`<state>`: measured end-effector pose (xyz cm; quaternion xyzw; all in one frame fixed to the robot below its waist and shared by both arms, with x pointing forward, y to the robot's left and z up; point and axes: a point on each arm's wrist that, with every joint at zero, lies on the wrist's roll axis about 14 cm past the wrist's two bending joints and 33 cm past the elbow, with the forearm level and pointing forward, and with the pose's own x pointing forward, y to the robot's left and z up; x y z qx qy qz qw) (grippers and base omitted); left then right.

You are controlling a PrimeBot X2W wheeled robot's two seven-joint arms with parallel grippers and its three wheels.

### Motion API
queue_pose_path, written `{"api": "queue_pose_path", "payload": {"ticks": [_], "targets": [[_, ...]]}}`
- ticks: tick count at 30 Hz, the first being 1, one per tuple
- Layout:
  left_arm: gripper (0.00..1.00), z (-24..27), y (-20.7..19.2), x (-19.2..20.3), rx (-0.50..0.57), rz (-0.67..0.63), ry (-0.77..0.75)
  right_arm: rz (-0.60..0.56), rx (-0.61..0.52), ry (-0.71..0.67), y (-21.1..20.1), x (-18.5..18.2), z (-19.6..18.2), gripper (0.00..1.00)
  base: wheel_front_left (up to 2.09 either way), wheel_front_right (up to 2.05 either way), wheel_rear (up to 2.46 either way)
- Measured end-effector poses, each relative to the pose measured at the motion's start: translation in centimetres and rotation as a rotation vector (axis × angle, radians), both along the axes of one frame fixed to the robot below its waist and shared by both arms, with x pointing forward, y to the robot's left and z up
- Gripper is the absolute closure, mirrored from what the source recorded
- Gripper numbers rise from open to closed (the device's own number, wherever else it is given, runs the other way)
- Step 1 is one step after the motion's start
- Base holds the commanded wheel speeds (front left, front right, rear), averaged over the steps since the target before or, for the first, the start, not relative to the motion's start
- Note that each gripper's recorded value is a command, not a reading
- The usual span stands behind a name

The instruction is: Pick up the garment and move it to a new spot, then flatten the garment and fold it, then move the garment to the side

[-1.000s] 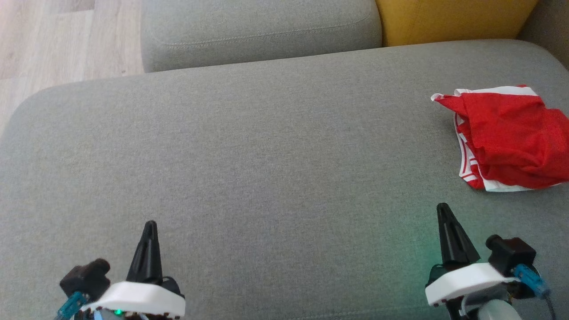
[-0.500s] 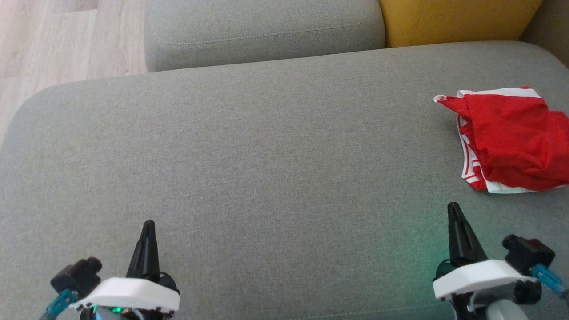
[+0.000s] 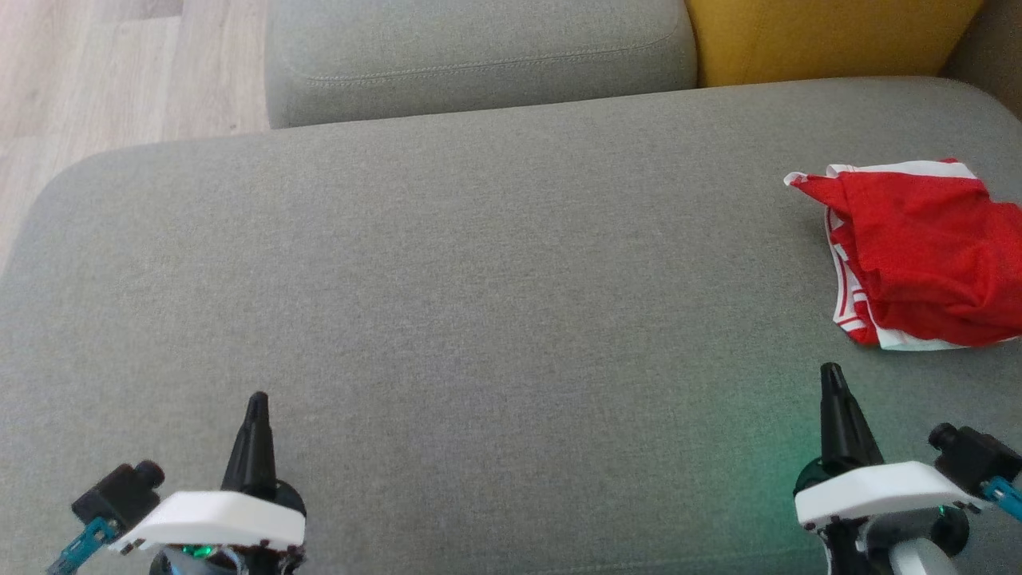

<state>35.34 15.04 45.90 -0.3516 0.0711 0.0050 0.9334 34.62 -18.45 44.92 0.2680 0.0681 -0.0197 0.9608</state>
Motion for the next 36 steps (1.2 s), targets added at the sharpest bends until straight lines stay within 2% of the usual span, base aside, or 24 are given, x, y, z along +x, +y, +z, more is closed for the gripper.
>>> {"api": "queue_pose_path", "payload": {"ticks": [36], "targets": [[1.0,-0.2,1.7,0.7,-0.36,0.072,0.046,-0.099,0.437,0.006,-1.1,1.0,0.5,1.0,0.0,0.0,0.0]]}}
